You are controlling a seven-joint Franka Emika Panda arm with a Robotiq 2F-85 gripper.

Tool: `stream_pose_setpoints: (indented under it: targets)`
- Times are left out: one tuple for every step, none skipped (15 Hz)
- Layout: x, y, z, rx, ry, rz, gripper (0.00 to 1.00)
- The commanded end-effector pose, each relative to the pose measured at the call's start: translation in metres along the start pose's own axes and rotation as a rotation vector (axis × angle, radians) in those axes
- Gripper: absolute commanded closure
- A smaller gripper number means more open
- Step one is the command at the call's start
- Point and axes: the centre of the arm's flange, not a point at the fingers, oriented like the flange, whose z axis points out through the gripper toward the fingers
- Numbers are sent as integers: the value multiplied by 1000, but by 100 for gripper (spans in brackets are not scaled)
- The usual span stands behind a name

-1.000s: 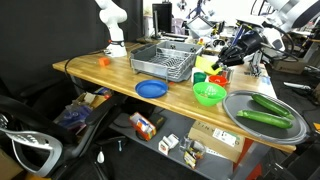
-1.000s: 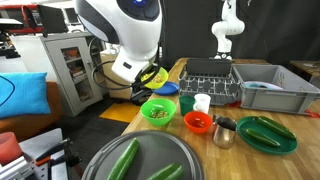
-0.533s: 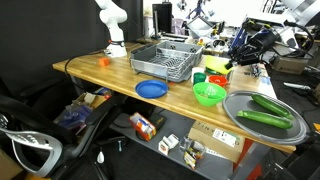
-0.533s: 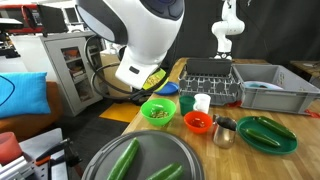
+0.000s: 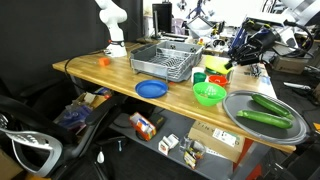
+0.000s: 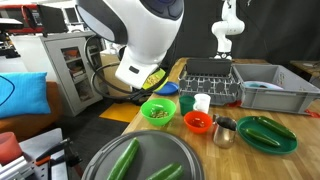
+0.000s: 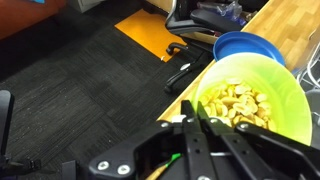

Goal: Pour the contents from yellow bowl into the orange bowl

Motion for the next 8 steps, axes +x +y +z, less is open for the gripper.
stream_pose_setpoints:
  targets:
    - [0,0,0,0,0,0,96]
    - [0,0,0,0,0,0,96]
    - [0,0,0,0,0,0,99]
    - [1,-3,-1,-7,-9,-4,99]
    - [2,-5,-2,-4,-11,-6,99]
    - [4,-8,-5,2,-24,-3,99]
    - [6,-12,-8,12,-33,1,99]
    - [8,-17,-11,24,-40,4,99]
